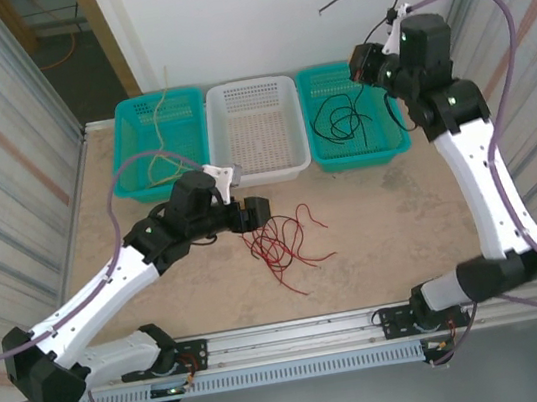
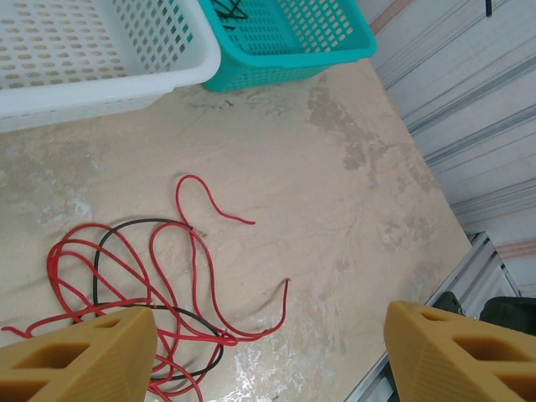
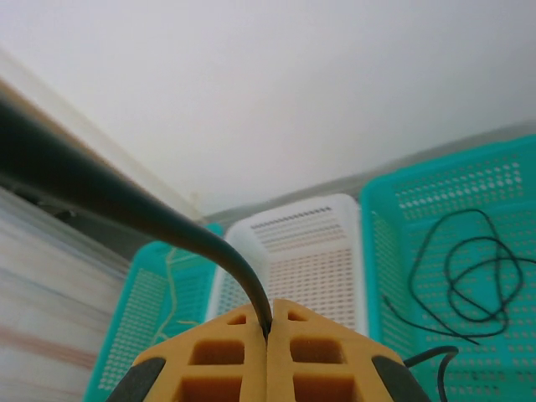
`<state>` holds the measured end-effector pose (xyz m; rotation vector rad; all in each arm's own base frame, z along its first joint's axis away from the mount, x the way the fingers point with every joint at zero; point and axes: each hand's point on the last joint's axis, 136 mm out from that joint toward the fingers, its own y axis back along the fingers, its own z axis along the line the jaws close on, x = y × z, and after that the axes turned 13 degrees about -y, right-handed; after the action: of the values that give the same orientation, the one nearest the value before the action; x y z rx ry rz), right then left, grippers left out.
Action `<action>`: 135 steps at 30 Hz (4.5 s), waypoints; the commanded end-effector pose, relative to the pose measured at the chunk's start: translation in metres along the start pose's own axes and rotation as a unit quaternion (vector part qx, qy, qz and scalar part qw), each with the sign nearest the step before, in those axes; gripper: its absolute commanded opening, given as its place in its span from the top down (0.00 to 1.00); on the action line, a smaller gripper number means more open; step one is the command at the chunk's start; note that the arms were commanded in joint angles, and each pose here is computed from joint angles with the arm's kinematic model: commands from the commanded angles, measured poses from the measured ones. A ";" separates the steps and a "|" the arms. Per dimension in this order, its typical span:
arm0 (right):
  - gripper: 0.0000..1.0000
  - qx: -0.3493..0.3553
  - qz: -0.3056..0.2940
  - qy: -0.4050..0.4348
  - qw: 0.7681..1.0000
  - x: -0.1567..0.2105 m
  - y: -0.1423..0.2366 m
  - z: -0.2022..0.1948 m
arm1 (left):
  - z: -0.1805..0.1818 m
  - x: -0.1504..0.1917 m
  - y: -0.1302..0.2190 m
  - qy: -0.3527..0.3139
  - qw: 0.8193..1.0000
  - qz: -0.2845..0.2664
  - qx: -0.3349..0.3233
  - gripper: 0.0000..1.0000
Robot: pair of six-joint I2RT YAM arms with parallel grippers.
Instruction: Untangle the cables
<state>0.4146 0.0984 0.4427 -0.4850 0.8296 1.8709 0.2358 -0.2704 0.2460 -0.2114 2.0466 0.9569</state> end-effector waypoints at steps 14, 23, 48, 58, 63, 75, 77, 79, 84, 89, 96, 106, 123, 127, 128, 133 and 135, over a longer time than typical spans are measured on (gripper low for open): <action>0.46 0.140 0.133 -0.071 0.979 0.048 -0.126 -0.139 | 0.018 0.034 0.006 0.006 0.998 0.042 -0.041 0.28; 0.44 0.118 0.126 -0.050 0.984 0.055 -0.079 -0.118 | 0.032 0.055 -0.001 0.007 0.994 0.088 -0.070 0.32; 0.43 0.040 0.296 0.064 0.952 0.328 0.013 -0.072 | 0.110 0.111 -0.085 0.021 0.974 0.188 -0.126 0.51; 0.41 0.034 0.288 0.078 0.954 0.318 0.010 -0.061 | 0.122 0.113 -0.102 -0.004 0.970 0.199 -0.137 0.54; 0.41 0.035 0.289 0.072 0.954 0.319 0.012 -0.064 | 0.123 0.110 -0.105 -0.017 0.971 0.195 -0.138 0.61; 0.41 0.007 0.295 0.065 0.953 0.324 0.013 -0.049 | 0.105 0.080 -0.083 -0.024 0.980 0.156 -0.122 1.00; 0.41 -0.003 0.296 0.069 0.953 0.323 0.015 -0.044 | 0.093 0.065 -0.067 -0.026 0.984 0.133 -0.111 1.00; 0.41 -0.014 0.299 0.069 0.951 0.324 0.016 -0.039 | 0.078 0.049 -0.050 -0.030 0.989 0.109 -0.096 1.00; 0.41 -0.052 0.311 0.080 0.946 0.332 0.019 -0.017 | 0.043 0.002 0.002 -0.051 0.997 0.033 -0.058 1.00; 0.41 -0.110 0.314 0.111 0.937 0.341 0.030 0.021 | 0.009 -0.046 0.050 -0.067 0.997 -0.041 -0.017 1.00; 0.40 -0.190 0.283 0.141 0.930 0.335 0.051 0.072 | -0.033 -0.092 0.089 -0.070 0.990 -0.105 0.055 1.00; 0.65 -0.179 0.300 0.124 0.929 0.353 0.043 0.065 | -0.030 -0.140 0.144 -0.063 0.978 -0.196 0.018 1.00; 0.91 -0.232 0.217 0.105 0.942 0.278 0.083 0.110 | 0.010 -0.107 0.109 0.009 0.977 -0.205 0.051 0.01; 0.91 -0.250 0.199 0.096 0.943 0.255 0.093 0.121 | -0.010 -0.089 0.094 -0.004 0.970 -0.203 0.130 0.01; 0.91 -0.254 0.194 0.094 0.943 0.250 0.096 0.124 | -0.017 -0.085 0.092 -0.015 0.968 -0.205 0.144 0.01; 0.91 -0.276 0.176 0.081 0.941 0.228 0.106 0.134 | -0.039 -0.059 0.077 -0.065 0.967 -0.186 0.160 0.01; 0.91 -0.282 0.173 0.077 0.941 0.223 0.109 0.137 | -0.042 -0.053 0.069 -0.069 0.968 -0.173 0.168 0.01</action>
<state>0.2280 0.3150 0.4046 -0.8636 0.5507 2.4454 0.2180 -0.2561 0.3211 -0.3071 2.0153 0.4797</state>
